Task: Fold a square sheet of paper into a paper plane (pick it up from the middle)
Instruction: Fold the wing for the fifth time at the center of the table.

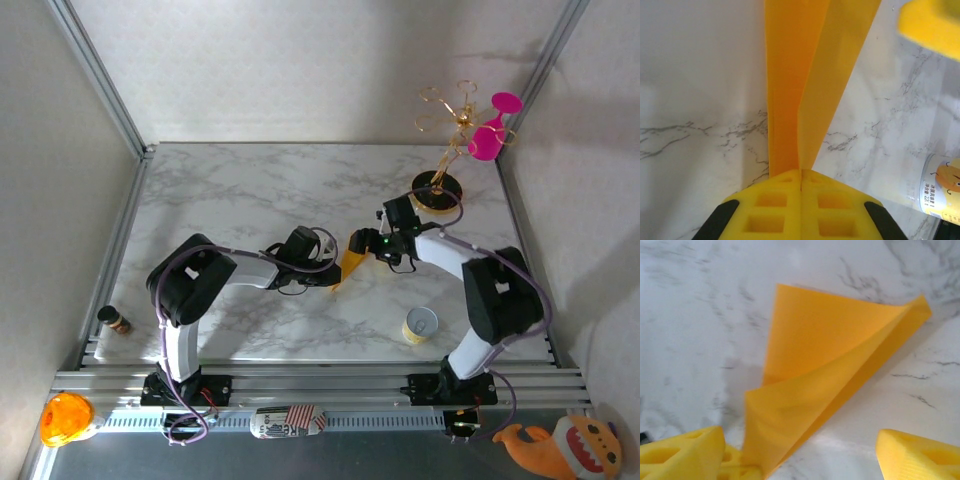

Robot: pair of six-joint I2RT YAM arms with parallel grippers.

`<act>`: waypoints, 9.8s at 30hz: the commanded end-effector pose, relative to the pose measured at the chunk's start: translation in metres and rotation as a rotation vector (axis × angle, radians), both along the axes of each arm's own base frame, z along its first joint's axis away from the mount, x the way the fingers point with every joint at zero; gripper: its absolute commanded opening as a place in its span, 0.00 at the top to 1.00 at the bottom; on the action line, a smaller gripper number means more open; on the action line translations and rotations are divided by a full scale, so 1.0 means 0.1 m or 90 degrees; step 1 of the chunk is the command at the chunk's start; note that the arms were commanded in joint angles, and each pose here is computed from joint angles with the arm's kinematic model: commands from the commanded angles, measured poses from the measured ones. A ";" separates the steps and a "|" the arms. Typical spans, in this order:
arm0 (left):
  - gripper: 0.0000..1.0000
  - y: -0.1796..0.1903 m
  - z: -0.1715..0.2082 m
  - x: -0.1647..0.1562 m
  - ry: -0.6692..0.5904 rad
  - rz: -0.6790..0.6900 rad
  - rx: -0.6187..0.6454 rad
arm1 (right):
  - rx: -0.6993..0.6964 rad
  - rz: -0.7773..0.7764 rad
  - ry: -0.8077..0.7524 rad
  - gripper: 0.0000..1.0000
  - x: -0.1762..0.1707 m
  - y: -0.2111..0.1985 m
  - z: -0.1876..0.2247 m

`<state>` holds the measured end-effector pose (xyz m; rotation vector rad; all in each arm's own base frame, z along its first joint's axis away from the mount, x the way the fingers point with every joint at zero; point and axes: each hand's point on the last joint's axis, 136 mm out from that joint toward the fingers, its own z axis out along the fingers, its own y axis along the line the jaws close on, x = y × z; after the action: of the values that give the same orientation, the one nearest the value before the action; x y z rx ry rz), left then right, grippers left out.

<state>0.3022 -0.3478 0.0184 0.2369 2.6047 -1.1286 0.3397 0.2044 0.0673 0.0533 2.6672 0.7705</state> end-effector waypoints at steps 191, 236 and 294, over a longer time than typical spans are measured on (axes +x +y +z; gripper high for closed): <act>0.90 0.05 0.51 -0.23 0.025 0.069 0.073 | -0.036 0.024 0.195 0.89 -0.45 0.09 -1.09; 1.00 0.43 -0.49 -0.95 0.130 -0.004 0.301 | -0.048 -0.008 0.225 0.90 -0.51 0.00 -1.25; 1.00 0.26 -0.22 -0.05 0.047 0.136 0.230 | 0.053 0.050 0.167 0.90 -0.38 0.34 -0.78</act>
<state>0.3081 -0.3389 0.0183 0.0041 2.7369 -0.6964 0.3228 0.2500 0.0154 0.0457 2.7899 1.0806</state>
